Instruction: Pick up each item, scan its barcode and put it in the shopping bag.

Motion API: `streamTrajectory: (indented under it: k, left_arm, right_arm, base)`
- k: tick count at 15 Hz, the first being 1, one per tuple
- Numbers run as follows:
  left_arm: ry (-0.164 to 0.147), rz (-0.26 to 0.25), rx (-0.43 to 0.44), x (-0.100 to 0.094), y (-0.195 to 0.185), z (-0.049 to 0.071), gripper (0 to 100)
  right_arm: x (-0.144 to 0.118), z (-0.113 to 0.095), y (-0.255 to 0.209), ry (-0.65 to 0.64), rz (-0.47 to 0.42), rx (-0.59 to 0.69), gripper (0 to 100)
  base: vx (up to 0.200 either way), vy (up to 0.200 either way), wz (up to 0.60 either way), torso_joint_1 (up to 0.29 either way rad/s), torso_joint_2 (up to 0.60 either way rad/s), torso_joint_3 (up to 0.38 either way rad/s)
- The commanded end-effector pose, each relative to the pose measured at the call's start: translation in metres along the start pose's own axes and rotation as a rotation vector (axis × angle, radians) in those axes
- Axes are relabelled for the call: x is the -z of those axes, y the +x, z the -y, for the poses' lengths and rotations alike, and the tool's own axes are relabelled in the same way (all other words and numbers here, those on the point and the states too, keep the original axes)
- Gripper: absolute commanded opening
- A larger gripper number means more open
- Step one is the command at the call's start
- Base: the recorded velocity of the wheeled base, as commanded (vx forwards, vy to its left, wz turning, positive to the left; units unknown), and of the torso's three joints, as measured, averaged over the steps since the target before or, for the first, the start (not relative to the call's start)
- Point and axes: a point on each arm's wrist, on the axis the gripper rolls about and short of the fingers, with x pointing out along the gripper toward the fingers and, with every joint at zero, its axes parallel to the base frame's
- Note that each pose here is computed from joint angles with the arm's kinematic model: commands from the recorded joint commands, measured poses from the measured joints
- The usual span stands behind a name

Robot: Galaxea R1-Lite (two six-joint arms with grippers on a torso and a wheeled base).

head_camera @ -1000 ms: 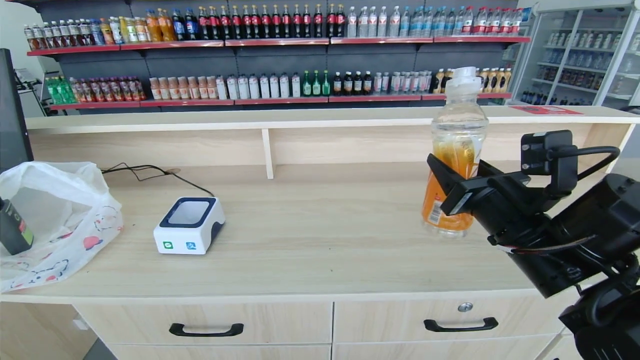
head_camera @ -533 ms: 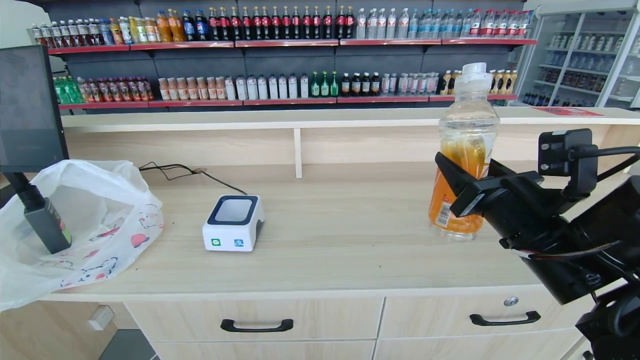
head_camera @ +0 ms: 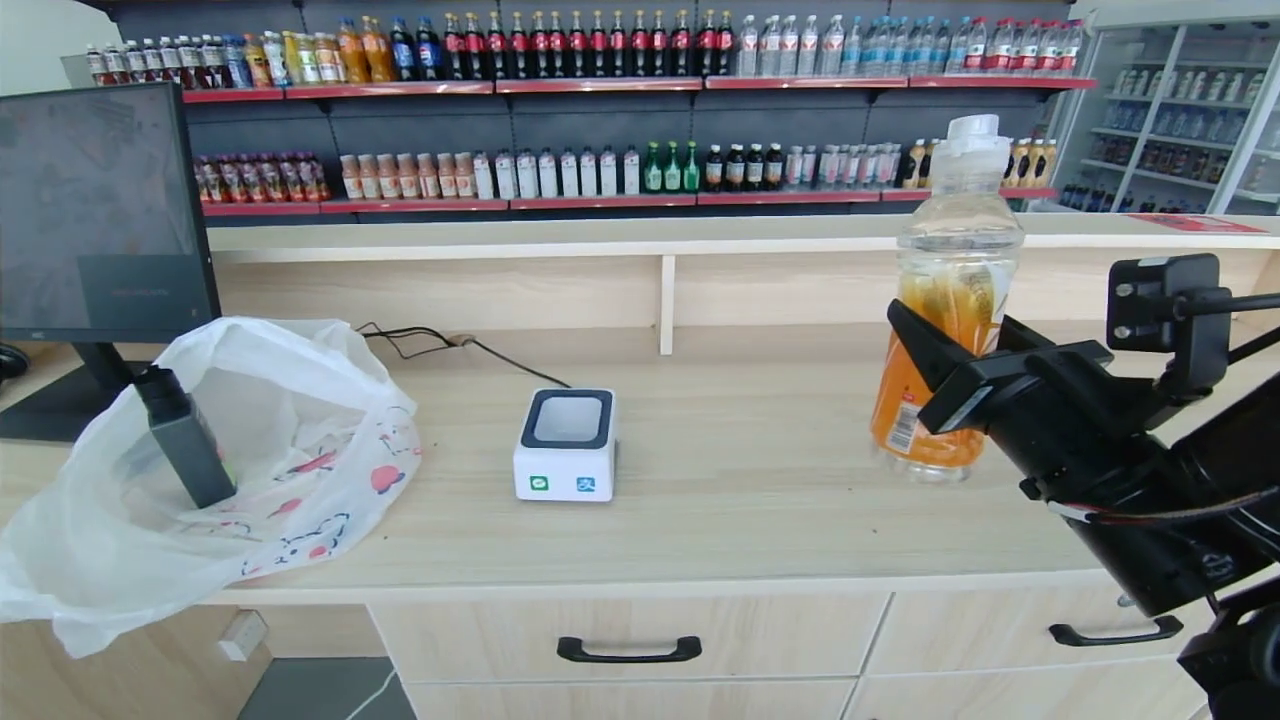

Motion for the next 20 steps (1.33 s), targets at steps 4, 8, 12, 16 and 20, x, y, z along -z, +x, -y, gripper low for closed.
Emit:
streamTrajectory:
  k: [4,8,12,16,20]
  left_arm:
    - [-0.001,0.002,0.0,-0.0002,0.0,0.0,100]
    - [0.001,0.002,0.0,-0.0002,0.0,0.0,100]
    - [-0.002,0.001,0.0,0.0,0.0,0.0,100]
    - [-0.005,0.001,0.0,0.0,0.0,0.0,100]
    - [-0.002,0.001,0.0,0.0,0.0,0.0,100]
  right_arm:
    - [-0.0042,0.0004,0.0008,-0.001,0.018,0.002,0]
    - [-0.0039,0.0004,-0.0013,-0.001,0.013,-0.001,0]
    - [-0.0035,-0.0012,-0.0021,0.004,0.01,-0.01,0]
    - [-0.0053,-0.0015,-0.0035,0.006,0.015,-0.013,0]
    - [-0.0085,-0.0007,-0.0063,0.007,0.022,-0.012,0]
  base:
    - [0.0,0.2,0.0,0.002,0.0,0.002]
    - [0.0,0.2,0.0,0.005,0.0,0.002]
    - [0.0,0.2,0.0,0.001,0.0,0.0]
    - [0.0,0.2,0.0,0.002,0.0,0.0]
    - [0.0,0.15,0.0,0.001,0.0,0.002]
